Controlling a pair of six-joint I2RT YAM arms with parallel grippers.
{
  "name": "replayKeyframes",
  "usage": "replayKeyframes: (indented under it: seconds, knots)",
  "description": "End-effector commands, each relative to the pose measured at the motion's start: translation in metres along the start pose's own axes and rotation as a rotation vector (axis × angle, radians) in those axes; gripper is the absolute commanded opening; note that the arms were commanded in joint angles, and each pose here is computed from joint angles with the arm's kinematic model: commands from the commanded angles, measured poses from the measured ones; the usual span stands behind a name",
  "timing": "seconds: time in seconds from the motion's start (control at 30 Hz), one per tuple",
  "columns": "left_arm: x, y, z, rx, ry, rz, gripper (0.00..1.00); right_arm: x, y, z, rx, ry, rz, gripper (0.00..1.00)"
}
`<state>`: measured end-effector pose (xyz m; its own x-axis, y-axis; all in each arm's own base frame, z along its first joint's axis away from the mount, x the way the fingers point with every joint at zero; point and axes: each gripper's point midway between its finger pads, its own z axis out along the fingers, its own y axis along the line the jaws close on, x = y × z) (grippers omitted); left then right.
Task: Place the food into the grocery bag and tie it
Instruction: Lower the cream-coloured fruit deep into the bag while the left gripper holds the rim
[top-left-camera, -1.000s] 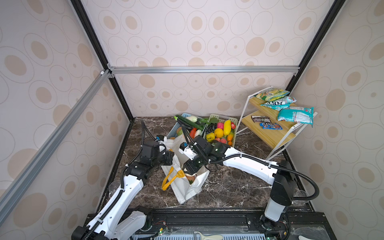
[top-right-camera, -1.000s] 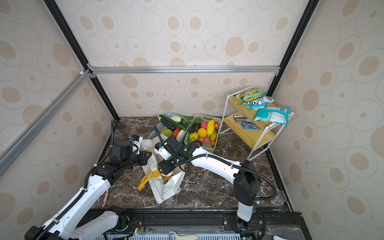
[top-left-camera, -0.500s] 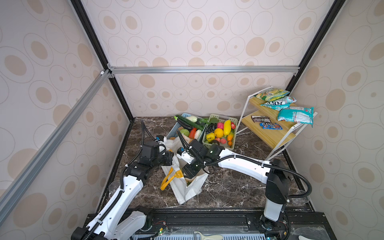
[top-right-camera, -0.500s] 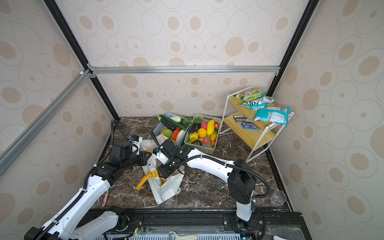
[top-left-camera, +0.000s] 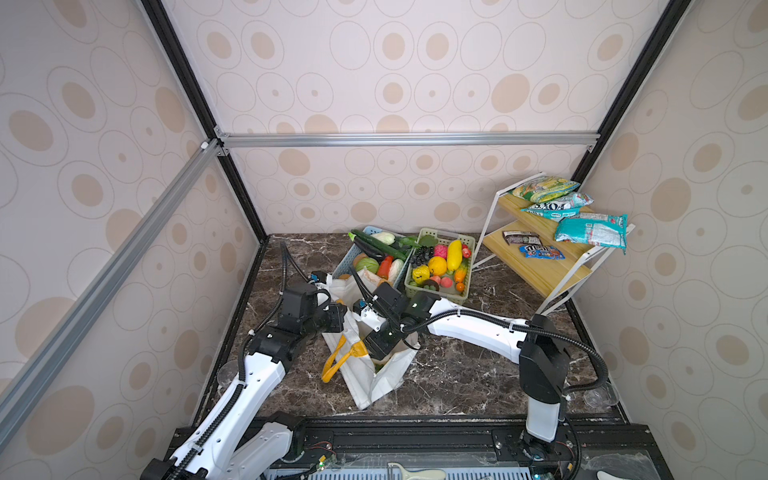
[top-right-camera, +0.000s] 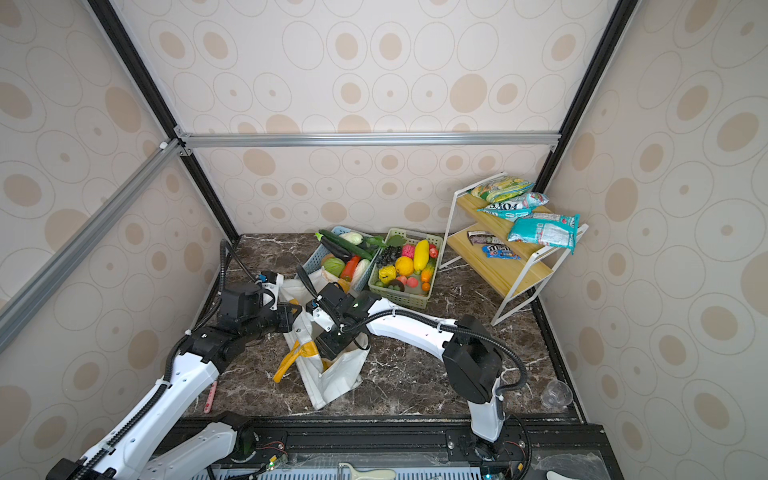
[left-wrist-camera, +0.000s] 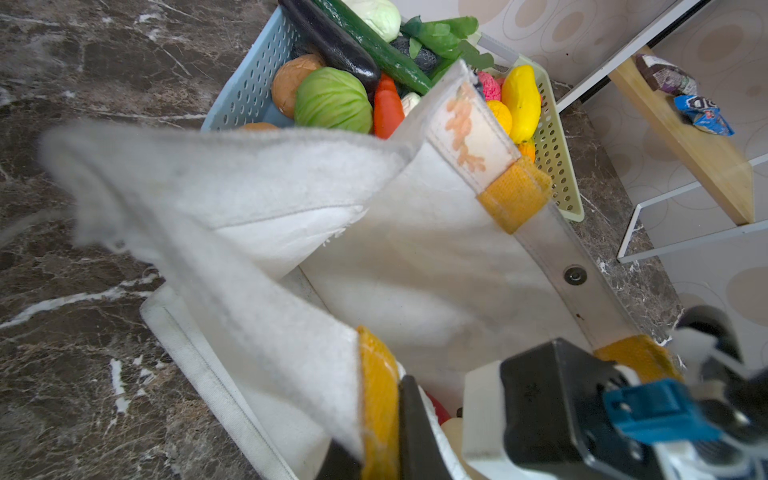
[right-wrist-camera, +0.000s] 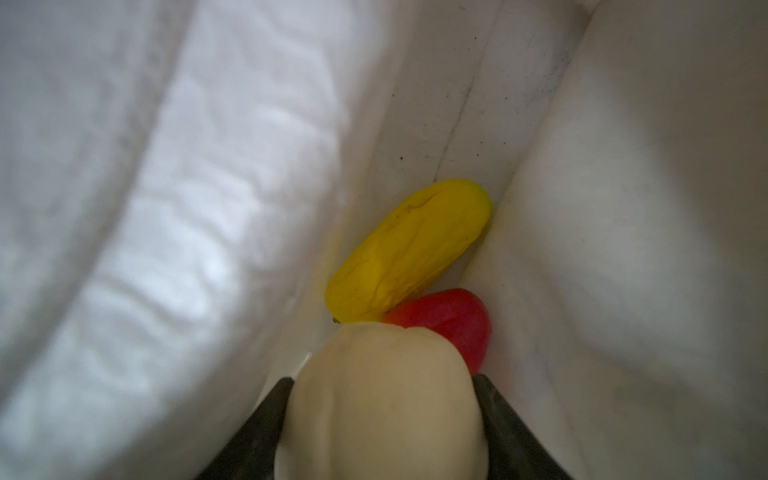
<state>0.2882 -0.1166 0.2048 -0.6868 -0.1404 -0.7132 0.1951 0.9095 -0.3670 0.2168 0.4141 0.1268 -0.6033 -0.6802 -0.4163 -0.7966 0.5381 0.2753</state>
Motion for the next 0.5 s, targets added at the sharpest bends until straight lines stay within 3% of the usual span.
replayKeyframes:
  seconds: [0.0,0.47]
  knots:
    - [-0.025,-0.008,-0.014,0.014,-0.076,0.035,0.0,0.002,0.005,0.008,-0.004,0.026,-0.021,0.62]
    - [-0.028,-0.013,-0.021,0.035,-0.094,0.037,0.0,0.016,-0.004,0.041,-0.005,0.115,0.039,0.62]
